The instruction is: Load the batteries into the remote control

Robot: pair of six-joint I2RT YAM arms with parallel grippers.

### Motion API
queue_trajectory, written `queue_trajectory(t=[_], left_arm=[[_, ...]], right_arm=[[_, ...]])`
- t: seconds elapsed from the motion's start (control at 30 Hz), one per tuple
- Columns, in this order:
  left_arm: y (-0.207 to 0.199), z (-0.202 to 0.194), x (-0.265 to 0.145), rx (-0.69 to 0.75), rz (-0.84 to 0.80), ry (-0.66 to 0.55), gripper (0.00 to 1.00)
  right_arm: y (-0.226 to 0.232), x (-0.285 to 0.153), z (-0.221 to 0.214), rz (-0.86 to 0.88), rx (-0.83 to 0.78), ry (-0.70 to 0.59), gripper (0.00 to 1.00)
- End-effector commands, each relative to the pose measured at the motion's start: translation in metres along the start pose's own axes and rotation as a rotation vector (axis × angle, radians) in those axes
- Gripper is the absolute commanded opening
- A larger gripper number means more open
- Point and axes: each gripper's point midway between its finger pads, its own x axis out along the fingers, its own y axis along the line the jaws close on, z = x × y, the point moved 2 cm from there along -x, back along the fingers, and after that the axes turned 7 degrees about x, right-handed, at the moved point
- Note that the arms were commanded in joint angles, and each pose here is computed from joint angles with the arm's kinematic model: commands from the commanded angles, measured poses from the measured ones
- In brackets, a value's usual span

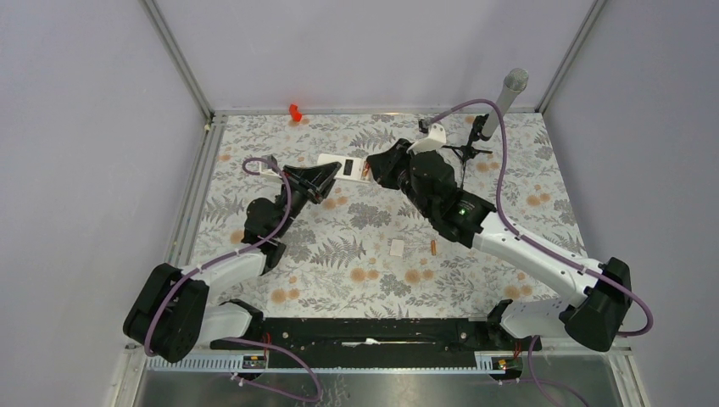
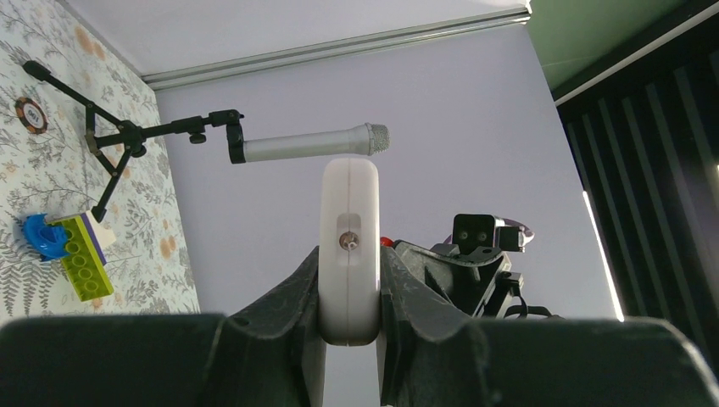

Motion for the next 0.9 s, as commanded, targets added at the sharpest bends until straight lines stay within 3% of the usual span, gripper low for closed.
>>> queue_trajectory(t=[0.0,0.2,0.43,0.87], left_arm=[[-0.043,0.004,0.004,-0.015,-0.181,-0.025,0.0],[-0.046,0.005,0.003,-0.01,-0.189,-0.034,0.0],[-0.049,0.003,0.004,-0.021,-0.202,-0.027,0.0],[-0.045,0.005,0.003,-0.049,-0.192,-0.043,0.0]], right_arm=[[0.012,0.0,0.003,0.021,-0.016,0.03,0.2],[0.003,0.0,0.0,-0.013,-0.053,0.039,0.2],[0.001,0.003,-0.009,-0.044,-0.077,0.095,0.29],[-0.009,0.0,0.004,-0.111,-0.069,0.03,0.31]])
